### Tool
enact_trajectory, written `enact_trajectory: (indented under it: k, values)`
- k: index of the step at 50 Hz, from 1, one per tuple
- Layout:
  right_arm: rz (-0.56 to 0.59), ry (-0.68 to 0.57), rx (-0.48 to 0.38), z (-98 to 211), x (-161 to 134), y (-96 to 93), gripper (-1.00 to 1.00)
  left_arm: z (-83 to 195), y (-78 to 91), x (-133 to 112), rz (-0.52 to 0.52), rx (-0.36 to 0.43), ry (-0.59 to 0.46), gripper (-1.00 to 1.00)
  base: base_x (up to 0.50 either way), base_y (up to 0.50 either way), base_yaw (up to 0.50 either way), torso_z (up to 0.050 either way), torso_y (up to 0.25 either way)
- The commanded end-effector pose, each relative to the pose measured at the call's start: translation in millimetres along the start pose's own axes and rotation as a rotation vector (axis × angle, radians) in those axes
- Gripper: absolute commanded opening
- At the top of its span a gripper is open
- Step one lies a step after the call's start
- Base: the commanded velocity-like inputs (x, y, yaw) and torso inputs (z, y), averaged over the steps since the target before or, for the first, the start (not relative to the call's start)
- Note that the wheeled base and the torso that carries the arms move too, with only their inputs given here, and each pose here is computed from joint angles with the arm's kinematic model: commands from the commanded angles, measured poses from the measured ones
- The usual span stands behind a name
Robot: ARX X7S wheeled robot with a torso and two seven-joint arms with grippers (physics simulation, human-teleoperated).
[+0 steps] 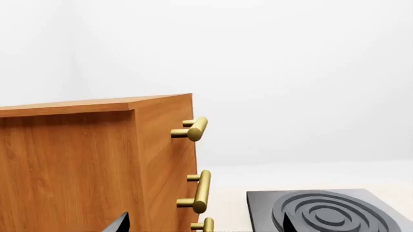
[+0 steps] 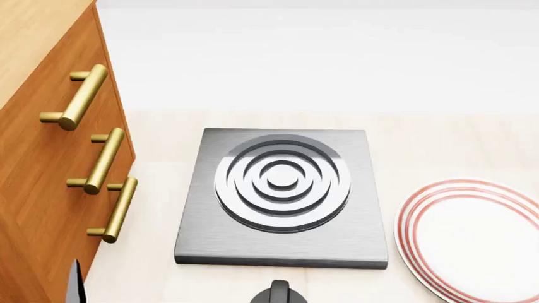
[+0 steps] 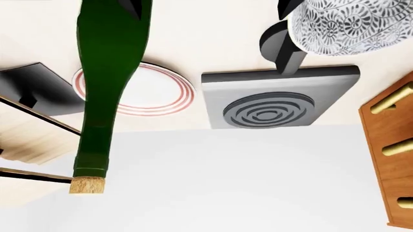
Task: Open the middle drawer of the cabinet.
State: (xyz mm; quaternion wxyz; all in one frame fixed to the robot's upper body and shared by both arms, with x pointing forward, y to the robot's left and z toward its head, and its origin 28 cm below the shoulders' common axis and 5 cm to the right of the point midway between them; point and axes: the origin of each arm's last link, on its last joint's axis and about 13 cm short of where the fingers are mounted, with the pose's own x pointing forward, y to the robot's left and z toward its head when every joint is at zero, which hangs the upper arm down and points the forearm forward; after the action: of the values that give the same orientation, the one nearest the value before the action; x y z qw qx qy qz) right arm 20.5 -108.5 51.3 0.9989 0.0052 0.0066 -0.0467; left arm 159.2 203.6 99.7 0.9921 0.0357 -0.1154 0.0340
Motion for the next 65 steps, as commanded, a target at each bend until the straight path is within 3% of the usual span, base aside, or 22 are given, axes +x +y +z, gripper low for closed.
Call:
enact_trajectory:
  k: [1,2,4,6,7,8,9,10,18,29,40,49,65]
  values:
    - [-0.013,-0.004,0.010,1,1,-2.2,1.00,1,-5.7,9,-0.017,0.205,-0.042,1.00,0.00,0.00,0.00,0.000,0.000]
    - [-0.011,-0.007,0.012,0,1,-2.2,1.00,5,-11.9,17,-0.007,0.345,-0.078,1.00,0.00,0.00,0.00,0.000,0.000]
    - [-0.013,-0.007,0.017,-1,1,-2.4,1.00,12,-15.3,26,-0.010,0.486,-0.155,1.00,0.00,0.00,0.00,0.000,0.000]
    - [-0.016,-0.010,0.015,-1,0,-2.5,1.00,20,-26.2,46,0.000,0.748,-0.240,1.00,0.00,0.00,0.00,0.000,0.000]
    - [-0.020,-0.012,0.015,0,0,-2.8,1.00,22,-28.6,51,0.004,0.805,-0.257,1.00,0.00,0.00,0.00,0.000,0.000]
    - [-0.022,-0.014,0.019,0,1,-3.5,1.00,21,-34.7,62,-0.001,0.965,-0.294,1.00,0.00,0.00,0.00,0.000,0.000]
    - [-0.024,-0.012,0.021,1,2,-3.6,1.00,20,-37.4,66,-0.009,1.009,-0.298,1.00,0.00,0.00,0.00,0.000,0.000]
    - [-0.022,-0.012,0.023,1,3,-3.3,1.00,17,-41.9,76,-0.028,1.124,-0.309,1.00,0.00,0.00,0.00,0.000,0.000]
    - [-0.021,-0.009,0.027,-3,2,-2.8,1.00,21,-53.4,133,-0.009,1.379,-0.348,1.00,0.00,0.00,0.00,0.000,0.000]
    - [-0.020,-0.004,0.033,-4,3,-2.8,1.00,-4,-58.1,199,-0.001,1.553,-0.295,1.00,0.00,0.00,0.00,0.000,0.000]
    - [-0.016,-0.002,0.041,-4,3,-1.8,1.00,-16,-53.7,239,0.016,1.592,-0.228,1.00,0.00,0.00,0.00,0.000,0.000]
    - [-0.016,0.001,0.045,-6,4,-1.8,1.00,-30,-41.2,240,-0.033,1.620,-0.140,1.00,0.00,0.00,0.00,0.000,0.000]
    - [-0.017,0.005,0.047,-6,3,-2.8,1.00,-51,-32.7,230,-0.105,1.637,-0.104,1.00,0.00,0.00,0.00,0.000,0.000]
